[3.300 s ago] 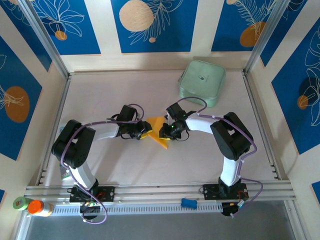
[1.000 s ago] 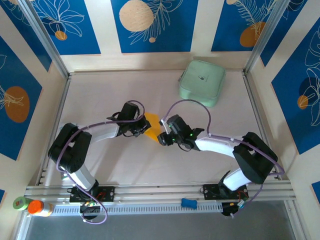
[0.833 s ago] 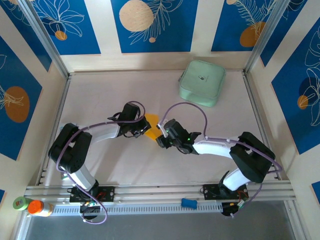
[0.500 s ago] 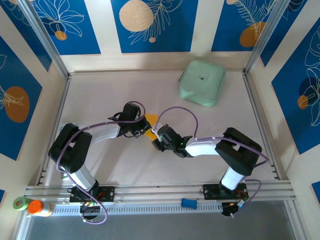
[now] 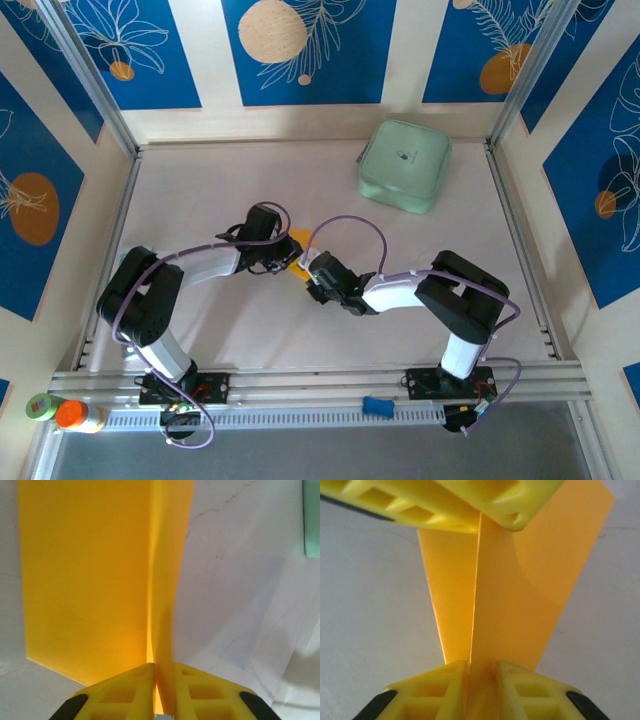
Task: Fold a paper plane with a square sheet of paper (pick it up from the middle)
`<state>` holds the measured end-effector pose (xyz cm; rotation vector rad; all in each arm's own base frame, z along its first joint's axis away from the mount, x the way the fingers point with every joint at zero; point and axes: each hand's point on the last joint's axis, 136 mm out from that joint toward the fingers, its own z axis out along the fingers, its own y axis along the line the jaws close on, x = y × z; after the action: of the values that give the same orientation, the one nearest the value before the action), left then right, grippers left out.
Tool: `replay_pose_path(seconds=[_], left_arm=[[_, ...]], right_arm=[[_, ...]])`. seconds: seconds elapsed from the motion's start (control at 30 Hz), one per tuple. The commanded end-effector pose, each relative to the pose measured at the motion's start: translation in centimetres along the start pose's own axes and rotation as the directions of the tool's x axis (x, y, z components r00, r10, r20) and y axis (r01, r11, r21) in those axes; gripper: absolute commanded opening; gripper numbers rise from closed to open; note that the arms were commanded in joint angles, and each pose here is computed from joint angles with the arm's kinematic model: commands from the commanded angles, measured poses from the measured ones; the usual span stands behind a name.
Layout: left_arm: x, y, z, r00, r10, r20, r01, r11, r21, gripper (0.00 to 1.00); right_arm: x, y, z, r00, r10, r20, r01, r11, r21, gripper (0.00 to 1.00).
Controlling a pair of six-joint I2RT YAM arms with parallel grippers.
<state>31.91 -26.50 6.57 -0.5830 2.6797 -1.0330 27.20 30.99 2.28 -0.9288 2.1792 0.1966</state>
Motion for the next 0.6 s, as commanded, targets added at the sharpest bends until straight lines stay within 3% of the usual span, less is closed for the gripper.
replay_pose_path(seconds=[0.0, 0.17, 0.23, 0.4, 0.57], left_arm=[[-1.0, -1.1, -1.7, 0.999, 0.005, 0.044, -0.005, 1.000, 0.014, 0.22], [-2.9, 0.4, -4.2, 0.991, -0.010, 0.130, 0.011, 1.000, -0.006, 0.47], [-3.3, 1.2, -5.0, 0.987, -0.021, 0.158, 0.023, 1.000, -0.009, 0.52], [-2.8, 2.9, -5.7, 0.982, -0.039, 0.185, 0.041, 0.999, -0.006, 0.50], [-1.3, 3.6, -4.1, 0.990, -0.075, 0.116, 0.071, 0.997, 0.037, 0.35]], right_arm=[[-0.8, -0.1, -0.1, 0.999, -0.018, 0.027, 0.018, 1.000, 0.016, 0.17], [-0.9, -0.2, -0.4, 0.999, -0.018, 0.035, 0.018, 1.000, 0.002, 0.13], [-0.8, -0.3, -0.4, 0.999, -0.009, 0.036, 0.009, 1.000, -0.012, 0.12], [-0.6, -0.3, -0.3, 1.000, 0.017, 0.019, -0.016, 0.999, -0.051, 0.11], [-0.3, -0.2, -0.1, 0.999, 0.039, -0.004, -0.039, 0.995, -0.088, 0.10]])
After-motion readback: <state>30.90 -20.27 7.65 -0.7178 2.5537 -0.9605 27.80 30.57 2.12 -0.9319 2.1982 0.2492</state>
